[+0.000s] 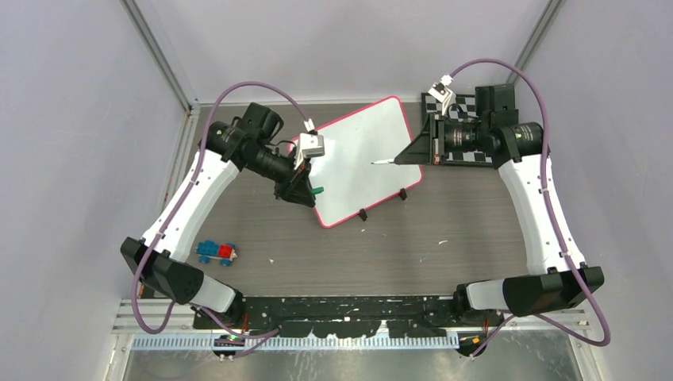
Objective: Write a sentence on the whiteboard
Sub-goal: Open the whiteboard marker at the center of the board, then place the pen cap at the center of the board.
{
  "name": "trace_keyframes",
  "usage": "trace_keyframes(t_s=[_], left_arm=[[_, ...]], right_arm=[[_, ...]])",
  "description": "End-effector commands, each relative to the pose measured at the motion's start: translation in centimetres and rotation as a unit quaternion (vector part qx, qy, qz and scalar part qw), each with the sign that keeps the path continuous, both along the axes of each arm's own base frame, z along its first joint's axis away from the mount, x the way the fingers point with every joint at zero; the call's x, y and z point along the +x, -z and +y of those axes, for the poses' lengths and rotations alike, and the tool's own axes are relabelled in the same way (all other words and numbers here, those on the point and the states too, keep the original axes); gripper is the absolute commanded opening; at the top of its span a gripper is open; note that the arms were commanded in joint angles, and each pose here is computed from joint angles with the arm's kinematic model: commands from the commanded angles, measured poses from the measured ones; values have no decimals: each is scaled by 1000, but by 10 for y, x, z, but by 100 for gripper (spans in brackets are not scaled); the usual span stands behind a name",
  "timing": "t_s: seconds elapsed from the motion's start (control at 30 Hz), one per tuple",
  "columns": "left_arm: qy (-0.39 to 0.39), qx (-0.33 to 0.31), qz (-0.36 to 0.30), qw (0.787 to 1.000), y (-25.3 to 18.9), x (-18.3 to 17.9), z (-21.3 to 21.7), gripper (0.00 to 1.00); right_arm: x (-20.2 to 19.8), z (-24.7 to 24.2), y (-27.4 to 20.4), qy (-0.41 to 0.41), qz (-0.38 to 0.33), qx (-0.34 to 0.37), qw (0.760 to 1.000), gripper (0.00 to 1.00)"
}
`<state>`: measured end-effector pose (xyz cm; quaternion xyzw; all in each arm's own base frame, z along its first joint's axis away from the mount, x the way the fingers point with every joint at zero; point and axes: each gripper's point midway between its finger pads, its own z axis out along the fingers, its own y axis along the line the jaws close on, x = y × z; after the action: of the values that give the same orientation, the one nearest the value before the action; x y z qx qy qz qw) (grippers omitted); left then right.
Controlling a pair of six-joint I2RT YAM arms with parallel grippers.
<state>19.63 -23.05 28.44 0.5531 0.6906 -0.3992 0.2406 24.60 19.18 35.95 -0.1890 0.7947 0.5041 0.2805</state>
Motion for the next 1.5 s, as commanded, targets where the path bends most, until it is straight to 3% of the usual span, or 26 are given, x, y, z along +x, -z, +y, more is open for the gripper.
trace_keyframes(t_s=[0.0, 0.33, 0.53, 0.8, 1.47], left_arm=[[-15, -24, -41, 999, -8, 5, 7, 0], [-55, -35, -17, 998, 10, 20, 26, 0], [-150, -42, 7, 988, 25, 46, 52, 0], [-266, 11, -3, 964, 69, 54, 92, 0], [-349, 138, 59, 925, 164, 56, 192, 0]], right_arm=[[-8, -5, -22, 5, -46, 1, 999, 0], [9, -9, -1, 16, -25, -14, 999, 0], [11, -10, 15, 10, -19, -23, 999, 0], [13, -12, 35, 2, 0, -37, 999, 0], [6, -14, 51, 7, 26, -44, 999, 0]])
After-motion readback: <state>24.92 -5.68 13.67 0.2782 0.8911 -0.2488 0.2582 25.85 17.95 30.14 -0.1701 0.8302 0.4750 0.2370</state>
